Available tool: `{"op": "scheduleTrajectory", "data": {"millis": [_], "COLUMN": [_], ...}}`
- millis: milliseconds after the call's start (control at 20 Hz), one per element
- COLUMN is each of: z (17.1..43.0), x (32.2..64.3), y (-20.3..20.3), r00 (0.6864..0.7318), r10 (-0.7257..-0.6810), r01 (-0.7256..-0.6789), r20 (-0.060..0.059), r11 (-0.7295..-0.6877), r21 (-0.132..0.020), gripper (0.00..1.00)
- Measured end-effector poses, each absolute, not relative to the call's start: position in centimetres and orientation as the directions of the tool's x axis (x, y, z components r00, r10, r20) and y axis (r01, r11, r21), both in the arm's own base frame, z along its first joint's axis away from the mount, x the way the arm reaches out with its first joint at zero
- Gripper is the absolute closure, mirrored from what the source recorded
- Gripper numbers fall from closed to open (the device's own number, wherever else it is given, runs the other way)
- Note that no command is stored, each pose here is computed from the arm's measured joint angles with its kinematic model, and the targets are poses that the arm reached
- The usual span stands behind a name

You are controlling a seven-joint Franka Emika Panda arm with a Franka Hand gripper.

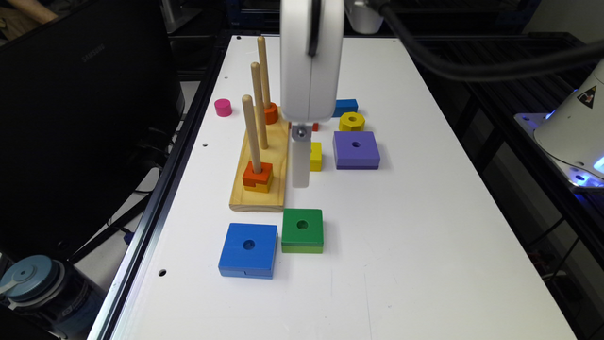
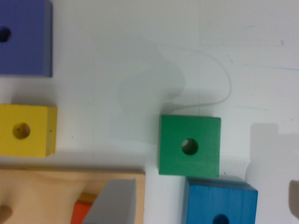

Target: Pick up green block.

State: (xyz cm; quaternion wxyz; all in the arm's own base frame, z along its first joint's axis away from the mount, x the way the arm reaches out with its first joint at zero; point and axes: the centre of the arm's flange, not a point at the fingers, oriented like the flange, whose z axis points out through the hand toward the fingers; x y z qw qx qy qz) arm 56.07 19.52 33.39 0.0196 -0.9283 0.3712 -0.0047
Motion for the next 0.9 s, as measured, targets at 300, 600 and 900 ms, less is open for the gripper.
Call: {"op": "scheduleTrajectory", "data": {"millis": [300,600,900], "z": [32.0,29.1,29.2], "x": [56.2,56.5,56.5], "y": [19.5,19.7,19.7], "r00": [0.7251,0.7233,0.7235], "r10": [-0.6885,-0.6904,-0.6903], "r01": [-0.6885,-0.6903,-0.6902], "r20": [-0.013,-0.009,-0.008], "r11": [-0.7245,-0.7228,-0.7229], "r21": [-0.032,-0.032,-0.032], "gripper": [0.00,0.00,0.00]}}
